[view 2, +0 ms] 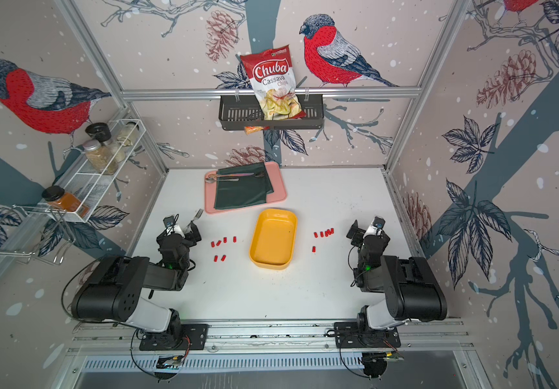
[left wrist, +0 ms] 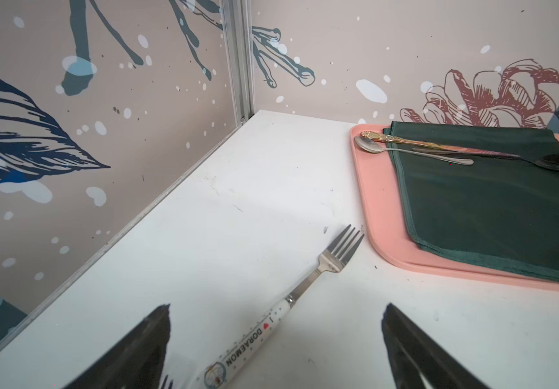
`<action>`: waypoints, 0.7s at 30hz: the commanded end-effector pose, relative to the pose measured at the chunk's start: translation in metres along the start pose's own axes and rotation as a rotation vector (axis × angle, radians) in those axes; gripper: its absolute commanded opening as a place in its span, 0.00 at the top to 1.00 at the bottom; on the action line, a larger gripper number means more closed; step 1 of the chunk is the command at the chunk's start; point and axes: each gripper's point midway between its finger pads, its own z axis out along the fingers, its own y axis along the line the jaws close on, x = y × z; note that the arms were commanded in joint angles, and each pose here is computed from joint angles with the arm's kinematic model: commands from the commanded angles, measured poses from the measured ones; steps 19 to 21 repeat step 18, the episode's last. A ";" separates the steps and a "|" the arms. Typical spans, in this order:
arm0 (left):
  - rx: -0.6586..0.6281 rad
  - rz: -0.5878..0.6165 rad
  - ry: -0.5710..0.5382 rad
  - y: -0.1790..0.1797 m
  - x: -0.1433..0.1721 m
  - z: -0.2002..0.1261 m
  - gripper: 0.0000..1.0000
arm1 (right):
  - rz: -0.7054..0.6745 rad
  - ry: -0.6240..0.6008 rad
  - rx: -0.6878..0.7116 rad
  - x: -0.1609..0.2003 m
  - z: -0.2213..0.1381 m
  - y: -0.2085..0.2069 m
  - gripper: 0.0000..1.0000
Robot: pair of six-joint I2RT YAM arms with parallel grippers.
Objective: Take the screw protection sleeves out of the storage box
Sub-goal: Reset both arms
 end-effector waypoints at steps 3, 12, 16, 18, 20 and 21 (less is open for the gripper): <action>0.054 -0.010 -0.068 -0.011 -0.022 0.004 0.02 | 0.008 -0.069 -0.004 -0.019 0.001 0.003 0.00; 0.051 -0.006 -0.074 -0.011 -0.023 0.004 0.02 | -0.030 -0.060 0.070 -0.018 0.006 0.005 0.00; 0.051 -0.004 -0.072 -0.012 -0.023 0.004 0.02 | -0.026 -0.061 0.062 -0.018 0.007 0.005 0.00; 0.050 -0.004 -0.072 -0.012 -0.023 0.004 0.02 | -0.027 -0.059 0.062 -0.018 0.007 0.005 0.00; 0.050 -0.004 -0.072 -0.012 -0.023 0.004 0.02 | -0.027 -0.059 0.062 -0.018 0.007 0.005 0.00; 0.050 -0.004 -0.072 -0.012 -0.023 0.004 0.02 | -0.027 -0.059 0.062 -0.018 0.007 0.005 0.00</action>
